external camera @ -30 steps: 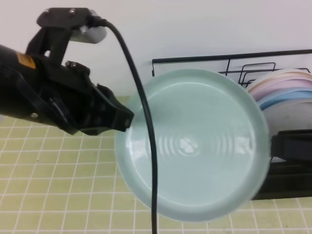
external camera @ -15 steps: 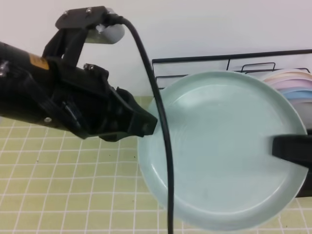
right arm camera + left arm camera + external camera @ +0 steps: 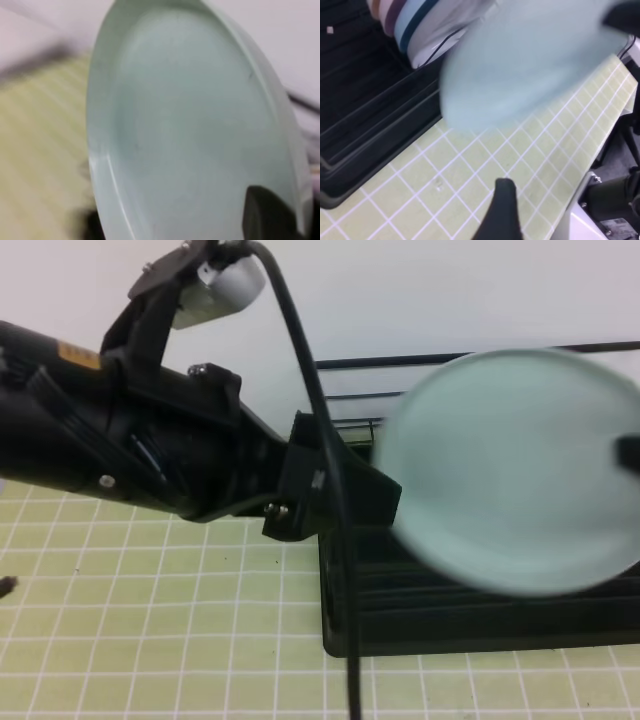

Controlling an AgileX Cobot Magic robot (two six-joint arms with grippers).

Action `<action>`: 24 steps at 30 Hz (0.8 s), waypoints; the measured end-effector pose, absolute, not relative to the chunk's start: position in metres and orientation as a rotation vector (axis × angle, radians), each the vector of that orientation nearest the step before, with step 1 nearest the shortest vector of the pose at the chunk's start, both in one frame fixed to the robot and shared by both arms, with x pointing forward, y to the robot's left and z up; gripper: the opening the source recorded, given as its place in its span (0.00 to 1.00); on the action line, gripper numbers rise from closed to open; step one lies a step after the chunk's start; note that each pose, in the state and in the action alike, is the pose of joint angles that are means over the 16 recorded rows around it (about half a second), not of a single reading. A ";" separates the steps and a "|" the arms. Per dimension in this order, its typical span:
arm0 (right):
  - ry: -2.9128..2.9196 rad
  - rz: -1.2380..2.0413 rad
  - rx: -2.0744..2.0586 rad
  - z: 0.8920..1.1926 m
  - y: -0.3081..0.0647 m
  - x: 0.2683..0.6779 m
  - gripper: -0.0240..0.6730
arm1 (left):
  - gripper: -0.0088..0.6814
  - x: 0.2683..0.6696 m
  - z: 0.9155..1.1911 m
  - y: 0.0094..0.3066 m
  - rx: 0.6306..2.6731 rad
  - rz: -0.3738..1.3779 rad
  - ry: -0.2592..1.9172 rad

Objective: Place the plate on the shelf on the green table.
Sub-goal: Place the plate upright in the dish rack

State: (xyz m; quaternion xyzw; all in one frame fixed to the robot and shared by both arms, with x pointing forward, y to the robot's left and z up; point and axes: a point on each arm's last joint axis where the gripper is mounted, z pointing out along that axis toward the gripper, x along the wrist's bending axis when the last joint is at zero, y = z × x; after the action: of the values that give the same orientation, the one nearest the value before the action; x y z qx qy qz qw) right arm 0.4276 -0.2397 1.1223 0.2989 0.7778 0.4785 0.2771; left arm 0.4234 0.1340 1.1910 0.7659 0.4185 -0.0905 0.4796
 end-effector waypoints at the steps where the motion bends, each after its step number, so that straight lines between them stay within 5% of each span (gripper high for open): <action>1: 2.082 1.215 0.749 1.125 -0.242 0.429 0.13 | 0.83 0.423 1.191 0.134 1.866 -0.224 1.019; 12: 2.051 0.489 0.120 1.148 -0.242 0.440 0.12 | 0.68 0.423 1.193 0.133 1.850 -0.231 0.994; 24: 2.070 0.263 0.027 1.134 -0.229 0.462 0.12 | 0.65 0.422 1.193 0.133 1.873 -0.226 0.967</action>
State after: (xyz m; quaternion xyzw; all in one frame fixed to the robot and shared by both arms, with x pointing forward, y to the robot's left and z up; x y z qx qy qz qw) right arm 0.4617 -0.2290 1.1337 0.0111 0.8571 0.1089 0.5034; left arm 0.4217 0.1328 1.1929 0.7706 0.3979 -0.0931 0.4891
